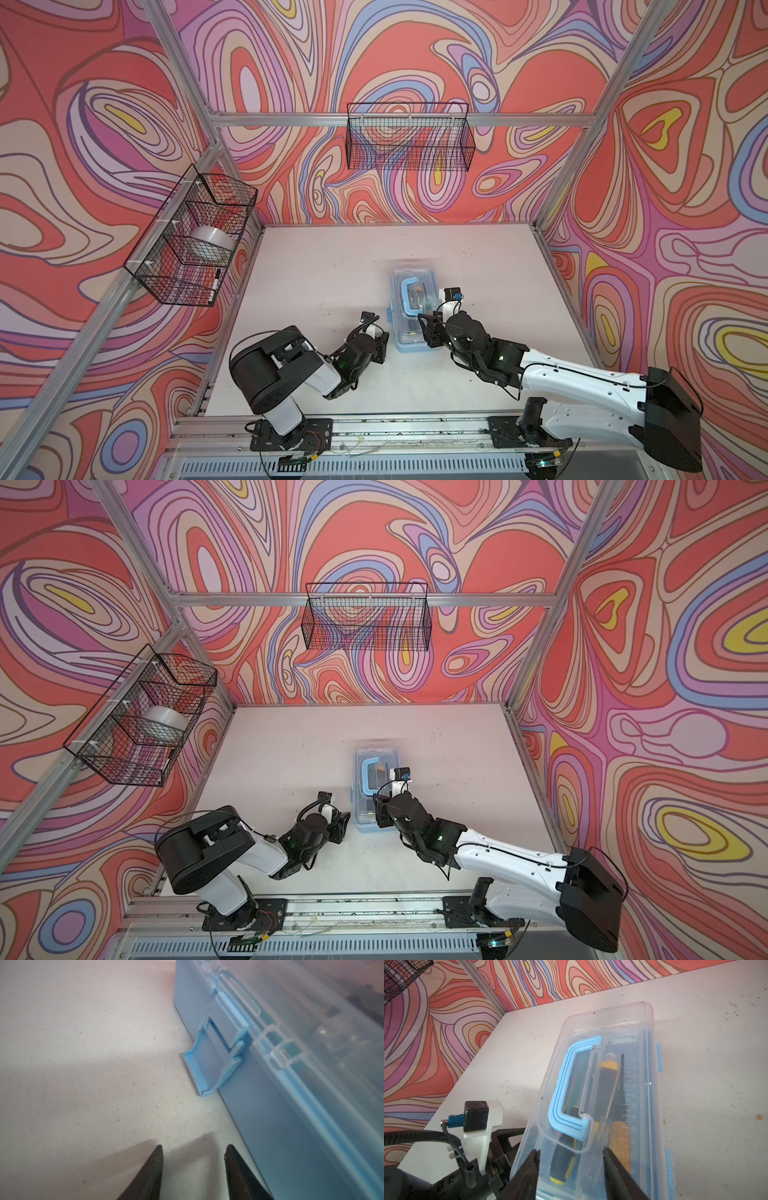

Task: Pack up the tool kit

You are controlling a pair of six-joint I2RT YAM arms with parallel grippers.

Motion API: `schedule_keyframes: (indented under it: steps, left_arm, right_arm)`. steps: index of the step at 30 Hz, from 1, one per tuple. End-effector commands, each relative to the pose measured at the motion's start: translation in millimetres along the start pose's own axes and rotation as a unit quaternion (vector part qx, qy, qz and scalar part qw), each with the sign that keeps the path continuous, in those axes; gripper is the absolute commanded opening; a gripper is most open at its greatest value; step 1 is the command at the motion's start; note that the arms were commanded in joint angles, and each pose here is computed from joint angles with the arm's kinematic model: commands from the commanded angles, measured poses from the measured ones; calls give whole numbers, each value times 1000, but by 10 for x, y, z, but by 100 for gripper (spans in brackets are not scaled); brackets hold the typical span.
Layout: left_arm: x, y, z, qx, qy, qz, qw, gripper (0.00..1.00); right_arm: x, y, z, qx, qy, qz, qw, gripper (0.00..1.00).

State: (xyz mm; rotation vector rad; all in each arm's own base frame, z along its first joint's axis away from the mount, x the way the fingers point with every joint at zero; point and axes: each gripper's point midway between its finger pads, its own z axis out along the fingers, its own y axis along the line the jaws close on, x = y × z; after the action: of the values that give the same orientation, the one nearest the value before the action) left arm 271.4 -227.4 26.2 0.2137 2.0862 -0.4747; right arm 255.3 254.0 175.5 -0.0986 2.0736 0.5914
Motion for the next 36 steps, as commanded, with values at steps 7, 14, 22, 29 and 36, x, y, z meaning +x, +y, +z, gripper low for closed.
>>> schedule_keyframes:
  steps: [7,14,22,29,36]
  left_arm:
    - [-161,-100,157,-3,-32,17,999,47]
    - [-120,-115,291,-5,-41,25,999,47]
    - [-113,-81,410,-21,-51,25,998,47]
    - [-248,-66,514,-52,-64,49,995,45]
    - [-403,73,461,-86,-85,53,991,44]
  right_arm:
    - [-51,-131,62,7,-2,9,1000,51]
    - [-39,-166,64,8,-1,11,1000,51]
    - [4,-242,58,19,0,11,1000,51]
    - [31,-270,75,25,5,13,1000,51]
    - [57,-282,83,26,8,17,999,51]
